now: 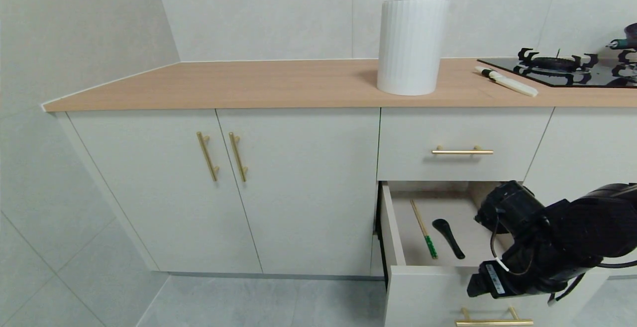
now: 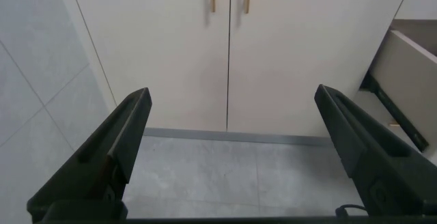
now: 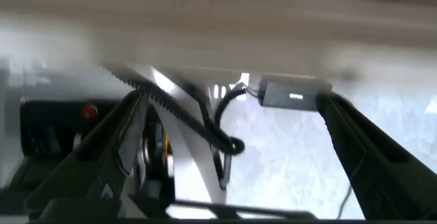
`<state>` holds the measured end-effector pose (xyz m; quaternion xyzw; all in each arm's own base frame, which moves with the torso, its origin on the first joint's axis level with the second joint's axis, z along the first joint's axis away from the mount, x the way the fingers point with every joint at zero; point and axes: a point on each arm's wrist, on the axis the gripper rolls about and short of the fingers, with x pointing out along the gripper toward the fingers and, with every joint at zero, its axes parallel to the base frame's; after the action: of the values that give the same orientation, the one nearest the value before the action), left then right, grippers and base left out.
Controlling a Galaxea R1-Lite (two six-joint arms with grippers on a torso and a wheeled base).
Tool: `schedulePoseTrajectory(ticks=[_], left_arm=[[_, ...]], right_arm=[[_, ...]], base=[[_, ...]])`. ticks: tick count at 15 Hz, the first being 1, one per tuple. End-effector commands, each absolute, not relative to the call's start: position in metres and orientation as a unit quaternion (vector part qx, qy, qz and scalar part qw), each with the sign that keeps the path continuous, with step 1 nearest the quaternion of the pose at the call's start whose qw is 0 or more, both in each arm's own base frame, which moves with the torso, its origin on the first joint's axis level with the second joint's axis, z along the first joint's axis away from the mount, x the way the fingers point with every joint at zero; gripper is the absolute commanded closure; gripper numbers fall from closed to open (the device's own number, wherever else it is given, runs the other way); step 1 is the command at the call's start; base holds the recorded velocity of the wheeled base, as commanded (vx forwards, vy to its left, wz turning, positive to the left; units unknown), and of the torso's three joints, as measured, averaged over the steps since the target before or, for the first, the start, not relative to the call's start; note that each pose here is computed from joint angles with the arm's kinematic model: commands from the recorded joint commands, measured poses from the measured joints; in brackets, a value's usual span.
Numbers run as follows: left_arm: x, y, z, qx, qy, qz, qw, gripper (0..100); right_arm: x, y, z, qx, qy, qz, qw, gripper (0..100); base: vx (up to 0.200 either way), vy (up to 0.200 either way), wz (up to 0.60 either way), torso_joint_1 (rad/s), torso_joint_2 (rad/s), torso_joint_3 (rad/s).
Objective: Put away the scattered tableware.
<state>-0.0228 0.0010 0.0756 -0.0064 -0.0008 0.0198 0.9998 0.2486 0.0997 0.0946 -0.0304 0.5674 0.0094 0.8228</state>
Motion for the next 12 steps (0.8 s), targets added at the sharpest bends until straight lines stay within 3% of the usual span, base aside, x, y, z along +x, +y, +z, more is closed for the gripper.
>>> schedulePoseTrajectory(ticks=[1,6,12], left_arm=[[-0.023,0.001,0.076,-0.006,-0.001,0.02,1.0,0],[-0.023,0.001,0.076,-0.007,-0.001,0.02,1.0,0],[-0.023,0.001,0.076,-0.006,-0.001,0.02,1.0,0]], right_arm=[[0.247,0.098,0.086,-0.032,0.556,0.003,0.831,0],[0.264,0.101,0.067,0.003,0.448,0.008,0.894,0],[0.302,0.094,0.055,0.02,0.371,0.001,0.928,0]], base=[[0.0,0.0,0.0,0.0,0.0,0.0],[0.0,0.0,0.0,0.0,0.0,0.0],[0.0,0.0,0.0,0.0,0.0,0.0]])
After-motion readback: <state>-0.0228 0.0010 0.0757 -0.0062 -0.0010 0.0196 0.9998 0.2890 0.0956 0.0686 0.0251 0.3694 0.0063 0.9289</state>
